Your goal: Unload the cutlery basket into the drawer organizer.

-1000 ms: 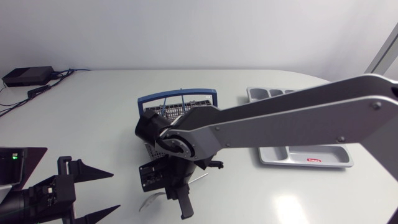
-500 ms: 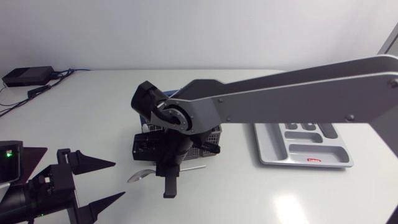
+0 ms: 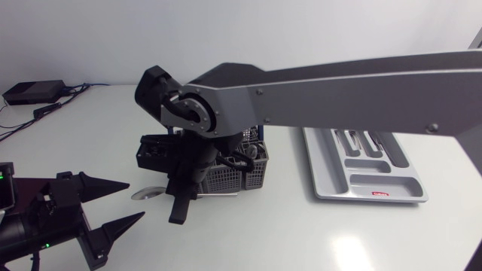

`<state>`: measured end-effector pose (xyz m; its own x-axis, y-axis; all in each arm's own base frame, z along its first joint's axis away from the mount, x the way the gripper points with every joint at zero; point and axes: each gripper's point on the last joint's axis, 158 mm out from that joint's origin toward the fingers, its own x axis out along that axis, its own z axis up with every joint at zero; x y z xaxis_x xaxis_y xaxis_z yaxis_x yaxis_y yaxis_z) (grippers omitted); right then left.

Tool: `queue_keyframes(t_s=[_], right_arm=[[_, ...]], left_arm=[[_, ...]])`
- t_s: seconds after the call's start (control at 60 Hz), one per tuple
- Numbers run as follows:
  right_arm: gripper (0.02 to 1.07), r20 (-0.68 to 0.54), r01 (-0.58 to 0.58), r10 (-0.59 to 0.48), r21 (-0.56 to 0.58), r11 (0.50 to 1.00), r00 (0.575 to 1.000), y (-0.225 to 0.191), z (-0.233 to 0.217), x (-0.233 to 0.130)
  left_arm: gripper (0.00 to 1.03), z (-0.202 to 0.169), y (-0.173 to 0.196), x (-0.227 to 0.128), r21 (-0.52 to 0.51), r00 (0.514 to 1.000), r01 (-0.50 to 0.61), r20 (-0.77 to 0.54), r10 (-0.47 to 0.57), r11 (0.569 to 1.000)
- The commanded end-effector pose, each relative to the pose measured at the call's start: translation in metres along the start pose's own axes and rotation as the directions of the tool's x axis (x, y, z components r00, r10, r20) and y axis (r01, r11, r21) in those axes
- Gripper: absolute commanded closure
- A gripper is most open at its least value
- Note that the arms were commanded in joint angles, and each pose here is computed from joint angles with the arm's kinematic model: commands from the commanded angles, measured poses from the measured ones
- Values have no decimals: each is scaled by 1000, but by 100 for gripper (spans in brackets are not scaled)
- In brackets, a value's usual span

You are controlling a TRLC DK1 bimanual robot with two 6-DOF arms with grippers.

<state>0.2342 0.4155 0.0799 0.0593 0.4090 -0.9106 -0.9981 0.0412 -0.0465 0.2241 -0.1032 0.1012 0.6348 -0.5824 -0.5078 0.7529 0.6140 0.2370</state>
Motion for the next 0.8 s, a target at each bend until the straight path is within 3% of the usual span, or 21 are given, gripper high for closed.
queue_keyframes(t_s=[0.0,0.783], right_arm=[[97,-21,-18,19,34,999,1000,2,1,9],[97,9,-24,23,108,994,1000,-2,21,-5]], left_arm=[[24,15,11,-5,-24,999,-14,36,15,1000],[57,38,36,1,-82,995,-30,89,37,996]])
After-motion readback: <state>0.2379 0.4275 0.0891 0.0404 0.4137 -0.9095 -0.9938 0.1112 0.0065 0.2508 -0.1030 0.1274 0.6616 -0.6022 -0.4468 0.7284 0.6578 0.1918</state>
